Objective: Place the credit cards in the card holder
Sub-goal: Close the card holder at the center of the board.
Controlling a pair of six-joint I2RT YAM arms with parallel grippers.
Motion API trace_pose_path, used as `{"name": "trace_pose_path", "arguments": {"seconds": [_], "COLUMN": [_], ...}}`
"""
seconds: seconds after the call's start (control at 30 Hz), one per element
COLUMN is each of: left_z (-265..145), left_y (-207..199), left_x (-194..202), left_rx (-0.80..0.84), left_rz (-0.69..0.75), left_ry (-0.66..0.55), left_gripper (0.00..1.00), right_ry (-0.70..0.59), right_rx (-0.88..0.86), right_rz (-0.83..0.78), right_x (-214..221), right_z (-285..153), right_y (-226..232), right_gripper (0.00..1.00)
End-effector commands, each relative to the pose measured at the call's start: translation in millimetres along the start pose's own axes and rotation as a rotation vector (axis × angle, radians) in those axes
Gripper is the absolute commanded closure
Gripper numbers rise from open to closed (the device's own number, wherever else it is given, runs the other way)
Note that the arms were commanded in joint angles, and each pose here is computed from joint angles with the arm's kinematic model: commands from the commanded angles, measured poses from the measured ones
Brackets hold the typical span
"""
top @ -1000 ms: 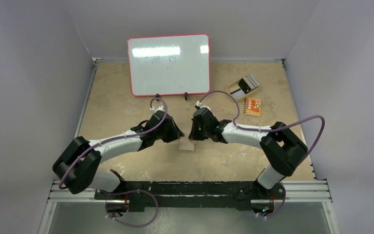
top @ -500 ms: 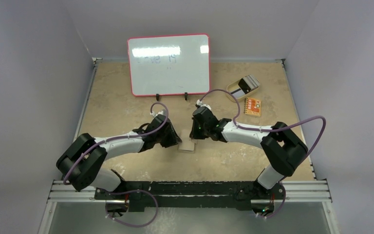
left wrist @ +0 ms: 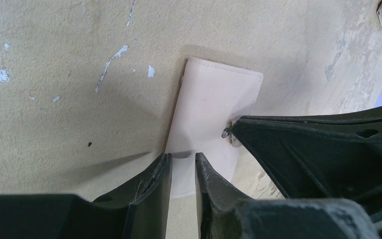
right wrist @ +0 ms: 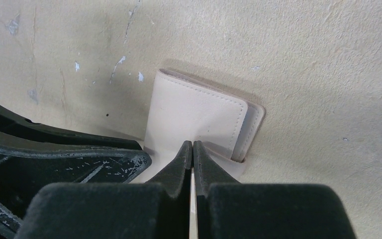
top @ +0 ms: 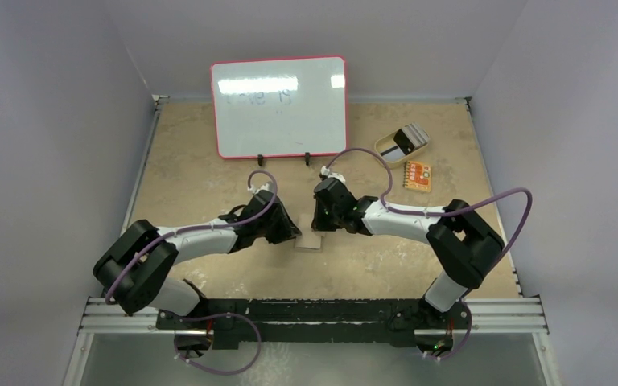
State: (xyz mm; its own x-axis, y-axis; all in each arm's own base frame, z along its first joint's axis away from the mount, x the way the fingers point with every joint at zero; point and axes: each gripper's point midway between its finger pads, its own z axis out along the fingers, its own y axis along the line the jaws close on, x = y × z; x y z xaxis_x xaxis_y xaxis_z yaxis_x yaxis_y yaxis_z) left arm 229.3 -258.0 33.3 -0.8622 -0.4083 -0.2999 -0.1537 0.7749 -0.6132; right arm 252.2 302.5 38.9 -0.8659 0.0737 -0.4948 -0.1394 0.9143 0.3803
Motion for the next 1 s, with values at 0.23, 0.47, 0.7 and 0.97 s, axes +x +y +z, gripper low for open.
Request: {"name": "trace_pose_path", "arguments": {"seconds": [0.23,0.47,0.7,0.97], "left_z": [0,-1,-2,-4], "left_y": [-9,-10,-8,-5], "left_x": [0,0,1,1], "left_rx": [0.061,0.069,0.071,0.059], "left_rz": [-0.034,-0.039,-0.042,-0.039], "left_ry": [-0.002,-0.008,-0.005,-0.014], "left_gripper": [0.78,0.78,0.78,0.78], "right_ry": [-0.041,-0.029,-0.048,-0.062], "right_rx": [0.046,0.092,0.111,0.141], "right_rz": [-0.018,-0.040,-0.048,-0.042], "right_x": [-9,3,0,10], "right_z": [1,5,5,4], "right_y": [6,1,7,5], "right_gripper": [1.00,1.00,1.00,1.00]}}
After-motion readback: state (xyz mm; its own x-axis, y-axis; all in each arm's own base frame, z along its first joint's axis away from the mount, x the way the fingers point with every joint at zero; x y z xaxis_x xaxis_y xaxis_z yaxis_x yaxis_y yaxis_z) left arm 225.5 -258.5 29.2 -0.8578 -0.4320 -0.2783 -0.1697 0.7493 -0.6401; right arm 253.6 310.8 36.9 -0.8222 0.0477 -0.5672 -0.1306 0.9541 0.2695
